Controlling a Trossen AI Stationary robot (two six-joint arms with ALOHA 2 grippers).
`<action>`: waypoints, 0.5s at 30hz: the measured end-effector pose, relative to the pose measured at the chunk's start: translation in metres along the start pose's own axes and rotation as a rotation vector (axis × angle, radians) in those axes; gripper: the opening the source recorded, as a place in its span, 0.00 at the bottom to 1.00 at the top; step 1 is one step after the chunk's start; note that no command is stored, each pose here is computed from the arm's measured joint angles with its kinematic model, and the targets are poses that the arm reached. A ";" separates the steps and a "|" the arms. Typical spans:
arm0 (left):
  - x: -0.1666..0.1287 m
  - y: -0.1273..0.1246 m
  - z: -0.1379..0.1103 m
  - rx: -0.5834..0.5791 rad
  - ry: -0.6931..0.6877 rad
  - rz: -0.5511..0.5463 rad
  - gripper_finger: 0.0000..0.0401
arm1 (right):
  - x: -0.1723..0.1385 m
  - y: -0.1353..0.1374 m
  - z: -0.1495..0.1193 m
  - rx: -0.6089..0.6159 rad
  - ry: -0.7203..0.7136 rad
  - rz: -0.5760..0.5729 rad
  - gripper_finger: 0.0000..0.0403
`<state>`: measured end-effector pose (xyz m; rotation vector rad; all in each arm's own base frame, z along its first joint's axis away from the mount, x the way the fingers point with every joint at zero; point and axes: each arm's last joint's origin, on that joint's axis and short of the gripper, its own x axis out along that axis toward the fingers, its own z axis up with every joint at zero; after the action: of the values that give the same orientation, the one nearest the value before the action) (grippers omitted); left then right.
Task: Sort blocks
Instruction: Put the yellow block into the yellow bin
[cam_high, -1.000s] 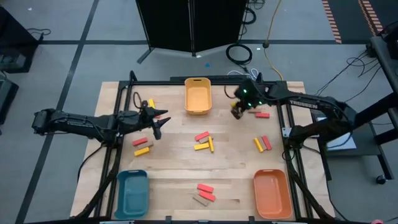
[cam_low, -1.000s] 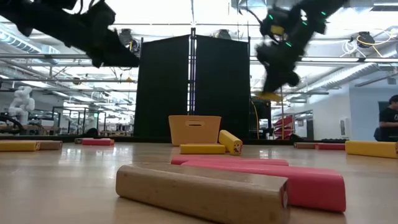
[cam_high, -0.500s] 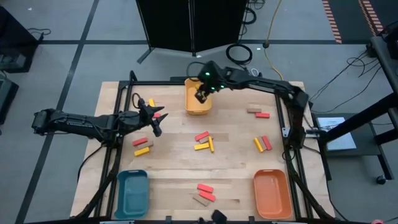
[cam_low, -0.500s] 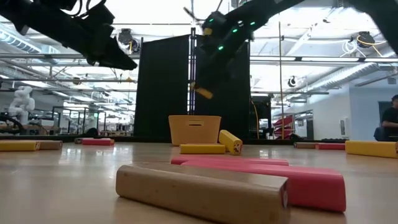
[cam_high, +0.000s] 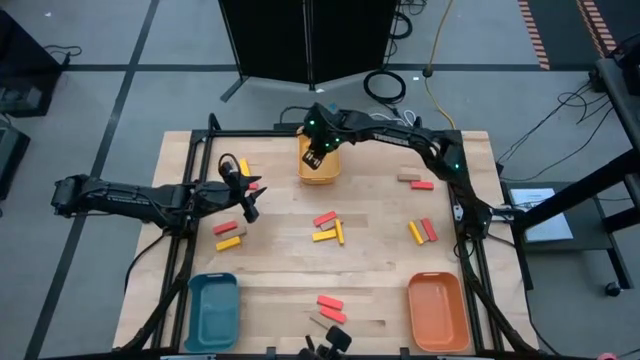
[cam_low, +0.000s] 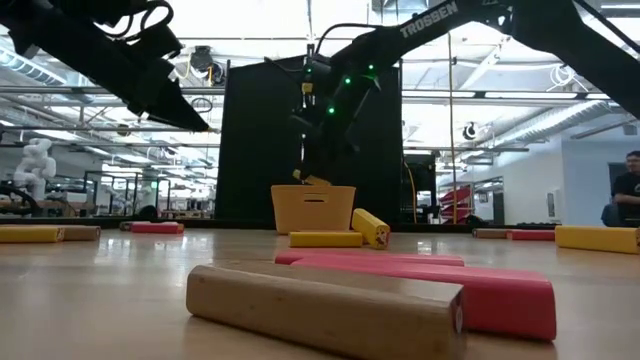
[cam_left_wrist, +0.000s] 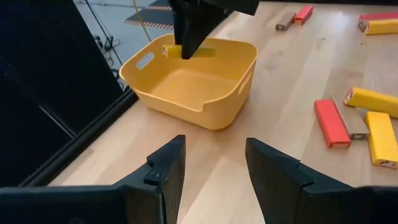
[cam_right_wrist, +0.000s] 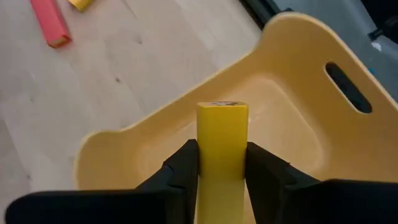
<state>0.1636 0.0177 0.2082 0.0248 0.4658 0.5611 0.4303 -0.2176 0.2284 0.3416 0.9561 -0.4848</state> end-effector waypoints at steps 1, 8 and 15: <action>0.000 0.000 0.000 -0.008 0.000 0.000 0.41 | 0.000 -0.001 0.000 0.001 -0.003 -0.017 0.25; 0.000 0.000 0.000 -0.015 0.000 0.000 0.41 | -0.003 -0.003 0.001 0.002 -0.014 -0.059 0.37; 0.000 0.000 0.000 -0.015 0.000 0.000 0.41 | -0.003 -0.003 0.001 -0.007 -0.014 -0.057 0.43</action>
<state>0.1636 0.0177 0.2083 0.0105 0.4610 0.5644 0.4284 -0.2197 0.2316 0.3052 0.9559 -0.5355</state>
